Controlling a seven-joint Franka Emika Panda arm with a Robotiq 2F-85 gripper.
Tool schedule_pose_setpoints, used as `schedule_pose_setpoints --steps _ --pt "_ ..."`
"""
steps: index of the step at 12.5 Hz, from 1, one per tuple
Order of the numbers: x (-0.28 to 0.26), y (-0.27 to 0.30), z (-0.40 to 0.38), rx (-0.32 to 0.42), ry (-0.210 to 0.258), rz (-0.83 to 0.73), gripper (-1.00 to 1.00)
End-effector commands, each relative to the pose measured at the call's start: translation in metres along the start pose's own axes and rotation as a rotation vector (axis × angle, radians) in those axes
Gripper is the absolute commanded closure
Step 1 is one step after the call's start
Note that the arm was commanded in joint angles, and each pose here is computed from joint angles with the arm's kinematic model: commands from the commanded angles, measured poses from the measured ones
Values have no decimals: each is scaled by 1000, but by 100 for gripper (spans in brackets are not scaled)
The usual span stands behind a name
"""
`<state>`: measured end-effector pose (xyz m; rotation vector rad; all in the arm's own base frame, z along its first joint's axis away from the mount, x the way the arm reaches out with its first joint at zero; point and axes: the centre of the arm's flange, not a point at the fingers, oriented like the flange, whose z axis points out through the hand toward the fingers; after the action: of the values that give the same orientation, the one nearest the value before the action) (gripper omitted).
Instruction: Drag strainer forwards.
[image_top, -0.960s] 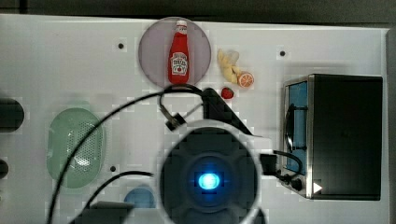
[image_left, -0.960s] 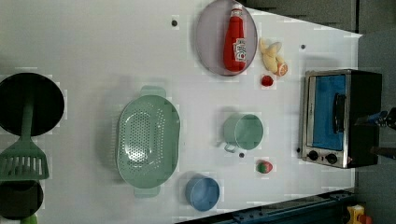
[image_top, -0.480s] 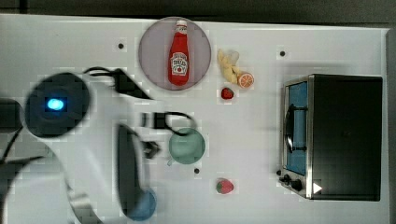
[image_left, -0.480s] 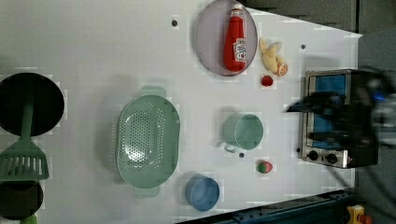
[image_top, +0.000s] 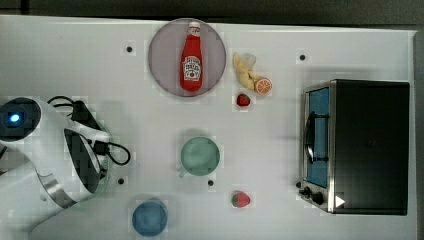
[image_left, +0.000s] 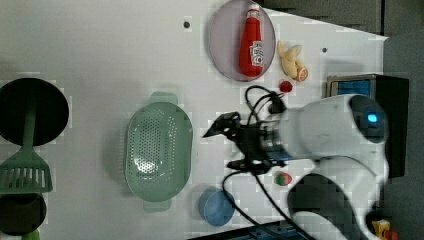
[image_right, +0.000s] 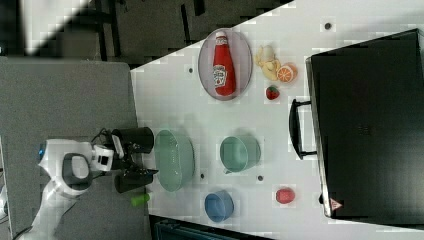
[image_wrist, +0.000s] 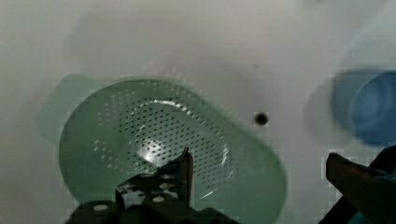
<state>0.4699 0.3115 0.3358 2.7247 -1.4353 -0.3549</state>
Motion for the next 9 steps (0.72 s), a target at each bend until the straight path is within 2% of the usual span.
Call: schedule_pose_setpoints --steps 1,4,9 --pt "-5 -16 16 61 -22 234 -100" --pt "-18 -33 63 72 -71 334 -100" --pt "-36 -46 121 101 -80 510 -100"
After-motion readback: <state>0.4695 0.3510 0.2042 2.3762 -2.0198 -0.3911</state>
